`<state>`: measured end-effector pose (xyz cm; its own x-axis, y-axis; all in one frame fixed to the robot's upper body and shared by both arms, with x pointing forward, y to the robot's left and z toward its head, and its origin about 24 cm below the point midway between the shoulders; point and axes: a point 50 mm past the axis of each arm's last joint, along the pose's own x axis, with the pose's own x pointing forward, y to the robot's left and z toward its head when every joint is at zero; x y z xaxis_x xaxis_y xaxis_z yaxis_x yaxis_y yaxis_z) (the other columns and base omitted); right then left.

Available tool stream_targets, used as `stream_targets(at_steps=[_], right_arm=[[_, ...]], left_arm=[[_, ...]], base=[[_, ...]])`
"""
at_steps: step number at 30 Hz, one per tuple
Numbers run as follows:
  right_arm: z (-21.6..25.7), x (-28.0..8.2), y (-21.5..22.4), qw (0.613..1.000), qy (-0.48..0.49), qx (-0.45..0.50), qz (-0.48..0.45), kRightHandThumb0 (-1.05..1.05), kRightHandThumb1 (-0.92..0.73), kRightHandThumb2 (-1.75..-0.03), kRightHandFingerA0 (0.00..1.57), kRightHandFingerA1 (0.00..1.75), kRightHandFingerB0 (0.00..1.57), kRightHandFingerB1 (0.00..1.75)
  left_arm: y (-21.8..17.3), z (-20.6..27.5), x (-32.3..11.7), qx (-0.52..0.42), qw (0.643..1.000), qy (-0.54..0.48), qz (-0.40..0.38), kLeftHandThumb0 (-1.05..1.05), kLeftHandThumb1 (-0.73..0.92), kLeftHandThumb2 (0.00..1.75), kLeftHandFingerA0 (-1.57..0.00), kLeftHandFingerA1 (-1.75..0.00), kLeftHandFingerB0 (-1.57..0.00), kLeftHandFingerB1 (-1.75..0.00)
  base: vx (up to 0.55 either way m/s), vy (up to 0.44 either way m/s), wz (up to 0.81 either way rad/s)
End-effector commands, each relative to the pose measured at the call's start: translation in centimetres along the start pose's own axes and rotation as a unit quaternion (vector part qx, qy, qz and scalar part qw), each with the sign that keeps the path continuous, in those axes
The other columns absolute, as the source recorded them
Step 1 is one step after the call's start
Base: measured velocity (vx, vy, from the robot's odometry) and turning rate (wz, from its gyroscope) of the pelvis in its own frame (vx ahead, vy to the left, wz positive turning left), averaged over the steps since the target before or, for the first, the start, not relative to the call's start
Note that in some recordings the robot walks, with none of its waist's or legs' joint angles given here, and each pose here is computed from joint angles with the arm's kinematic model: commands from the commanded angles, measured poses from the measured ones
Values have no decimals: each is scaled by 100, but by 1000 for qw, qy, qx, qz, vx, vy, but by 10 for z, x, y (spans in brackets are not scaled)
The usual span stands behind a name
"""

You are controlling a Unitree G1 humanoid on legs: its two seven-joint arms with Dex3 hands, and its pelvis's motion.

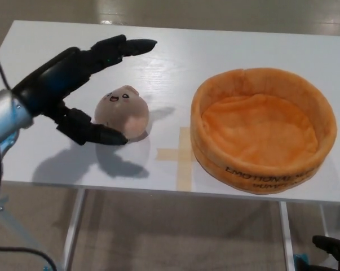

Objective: Use the left hand to pick up the pink round toy on the left and place it inside the orange plate on the desk.

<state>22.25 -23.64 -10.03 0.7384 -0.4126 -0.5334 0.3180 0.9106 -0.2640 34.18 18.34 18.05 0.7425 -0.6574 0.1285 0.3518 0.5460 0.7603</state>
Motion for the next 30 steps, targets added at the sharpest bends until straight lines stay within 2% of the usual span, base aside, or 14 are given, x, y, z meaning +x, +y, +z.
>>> stream_targets(at_steps=[1,2,3,14,23,25,26,28,29,30], right_arm=[[-4,-2,1,1000,5,7,0,-22,-29,-98,37,109,24,97],[-4,-2,0,1000,5,7,-1,-22,-29,-98,37,109,24,97],[-4,-2,0,1000,5,3,-2,-24,-30,-98,37,109,24,98],[-5,-2,2,1000,5,1,0,-22,-31,-98,36,108,23,99],[-4,-2,2,1000,4,4,0,-28,-32,-98,37,106,26,96],[-4,-2,1,1000,5,2,1,-27,-32,-99,38,104,26,94],[-4,-2,1,1000,6,6,0,-27,-33,-96,38,105,26,96],[-4,-2,2,1000,5,6,1,-29,-32,-100,37,108,25,101],[-4,-2,2,1000,4,6,2,-31,-31,-100,37,110,24,101],[-4,-2,2,1000,4,7,3,-31,-31,-100,37,110,24,101]], left_arm=[[-18,-33,27,122,984,121,-41,-41,36,51,0,-25,-13,-29],[-20,-35,29,124,983,127,-44,-41,36,51,0,-25,-13,-29],[-23,-38,31,130,981,135,-43,-43,30,64,-7,-18,-9,-36],[-45,-60,44,186,960,204,-54,-52,35,65,-6,-25,-11,-36],[-53,-65,45,184,957,217,-51,-53,36,66,-7,-21,-11,-37],[-54,-66,45,185,957,217,-49,-54,37,66,-6,-23,-12,-37],[-55,-67,44,185,958,216,-45,-30,31,87,0,-50,0,-46],[-56,-68,43,177,959,216,-40,-27,37,92,-6,-51,-6,-49],[-57,-68,42,172,961,213,-38,-47,53,73,-30,-42,-20,-38],[-57,-68,42,171,962,212,-38,-47,53,73,-30,-42,-20,-38]], base=[[0,0,0],[0,0,0],[0,0,0],[0,0,0],[0,0,0],[0,0,0],[0,0,0],[0,0,0],[0,0,0],[0,0,0]])
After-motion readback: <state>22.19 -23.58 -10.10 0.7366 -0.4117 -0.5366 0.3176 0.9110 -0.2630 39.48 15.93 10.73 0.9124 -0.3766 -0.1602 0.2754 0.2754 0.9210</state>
